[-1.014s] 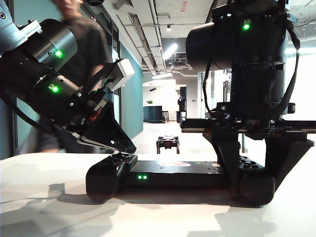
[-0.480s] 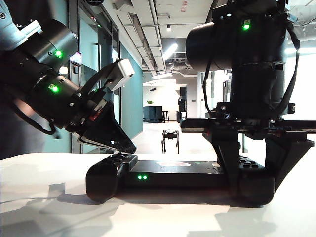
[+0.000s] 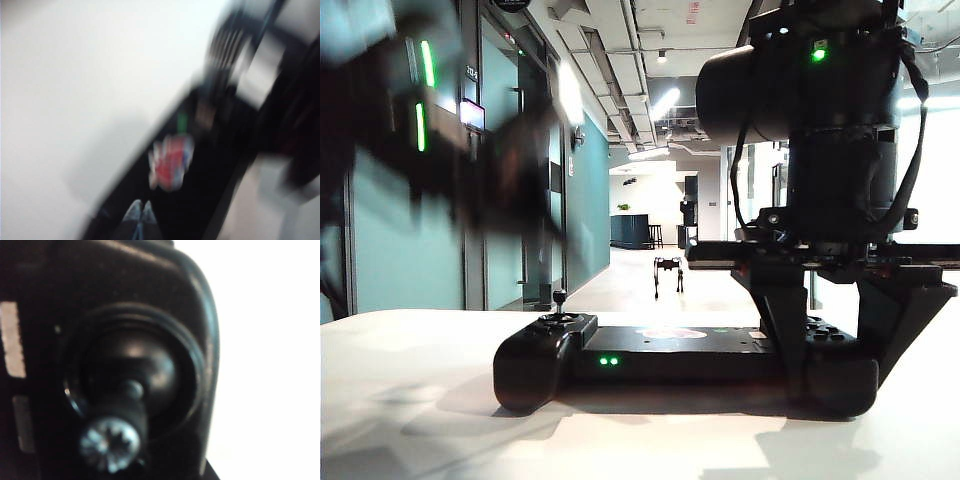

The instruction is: Push the left joystick on the remote control sitting on the white table forward to make the robot dog walk in a straight line until it approaches the door.

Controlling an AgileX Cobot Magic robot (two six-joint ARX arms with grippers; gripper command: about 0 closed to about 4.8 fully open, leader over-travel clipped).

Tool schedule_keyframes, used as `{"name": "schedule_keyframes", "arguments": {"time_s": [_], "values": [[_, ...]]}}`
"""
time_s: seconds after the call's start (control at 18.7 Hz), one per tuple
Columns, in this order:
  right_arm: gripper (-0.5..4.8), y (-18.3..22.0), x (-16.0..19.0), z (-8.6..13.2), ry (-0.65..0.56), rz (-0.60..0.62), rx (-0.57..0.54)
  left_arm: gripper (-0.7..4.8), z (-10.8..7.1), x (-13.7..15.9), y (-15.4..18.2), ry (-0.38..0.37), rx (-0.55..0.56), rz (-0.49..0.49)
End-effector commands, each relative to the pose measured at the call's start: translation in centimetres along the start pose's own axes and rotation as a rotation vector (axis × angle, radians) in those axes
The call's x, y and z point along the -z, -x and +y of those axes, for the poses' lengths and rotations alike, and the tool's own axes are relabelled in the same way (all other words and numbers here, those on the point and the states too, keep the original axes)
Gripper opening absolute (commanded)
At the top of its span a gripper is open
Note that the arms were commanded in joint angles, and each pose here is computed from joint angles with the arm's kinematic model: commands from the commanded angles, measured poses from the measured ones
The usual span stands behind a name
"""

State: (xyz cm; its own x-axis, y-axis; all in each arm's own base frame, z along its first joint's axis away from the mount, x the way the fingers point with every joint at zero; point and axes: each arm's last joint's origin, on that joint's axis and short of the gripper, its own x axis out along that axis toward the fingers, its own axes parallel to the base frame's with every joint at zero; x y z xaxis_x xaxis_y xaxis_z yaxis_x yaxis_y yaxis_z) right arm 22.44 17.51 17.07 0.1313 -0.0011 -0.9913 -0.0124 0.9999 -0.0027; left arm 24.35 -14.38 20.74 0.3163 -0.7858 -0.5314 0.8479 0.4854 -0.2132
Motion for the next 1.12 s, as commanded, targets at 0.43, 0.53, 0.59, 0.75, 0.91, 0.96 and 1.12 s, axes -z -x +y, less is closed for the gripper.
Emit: {"name": "schedule_keyframes", "arguments": {"time_s": [0.43,0.53,0.59,0.75,0.91,0.96,1.12], "values": [[4.05,1.0,-0.4,0.2,0.143,-0.019,0.003,-0.05,-7.5,-3.1,13.7,0.097,-0.379,-0.321],[4.04,2.9,-0.7,0.2,0.176,-0.059,0.008,-0.05,-8.0,-2.7,14.4,0.100,-0.404,-0.325],[4.03,4.8,-0.5,-0.1,0.183,-0.109,-0.023,-0.05,-8.2,-2.6,14.9,0.114,-0.440,-0.345],[3.99,8.2,0.5,-1.3,0.191,-0.209,-0.067,-0.05,-8.4,-2.4,15.1,0.110,-0.443,-0.355],[3.08,11.7,2.3,-3.0,0.182,-0.299,-0.122,-0.05,-8.5,-1.2,15.0,0.112,-0.453,-0.356],[2.38,12.3,2.7,-3.4,0.180,-0.313,-0.128,-0.05,-8.5,-0.6,15.0,0.114,-0.467,-0.357],[-0.01,14.7,4.4,-5.3,0.200,-0.427,-0.081,-0.05,-8.5,1.9,14.5,0.090,-0.513,-0.440]]}}
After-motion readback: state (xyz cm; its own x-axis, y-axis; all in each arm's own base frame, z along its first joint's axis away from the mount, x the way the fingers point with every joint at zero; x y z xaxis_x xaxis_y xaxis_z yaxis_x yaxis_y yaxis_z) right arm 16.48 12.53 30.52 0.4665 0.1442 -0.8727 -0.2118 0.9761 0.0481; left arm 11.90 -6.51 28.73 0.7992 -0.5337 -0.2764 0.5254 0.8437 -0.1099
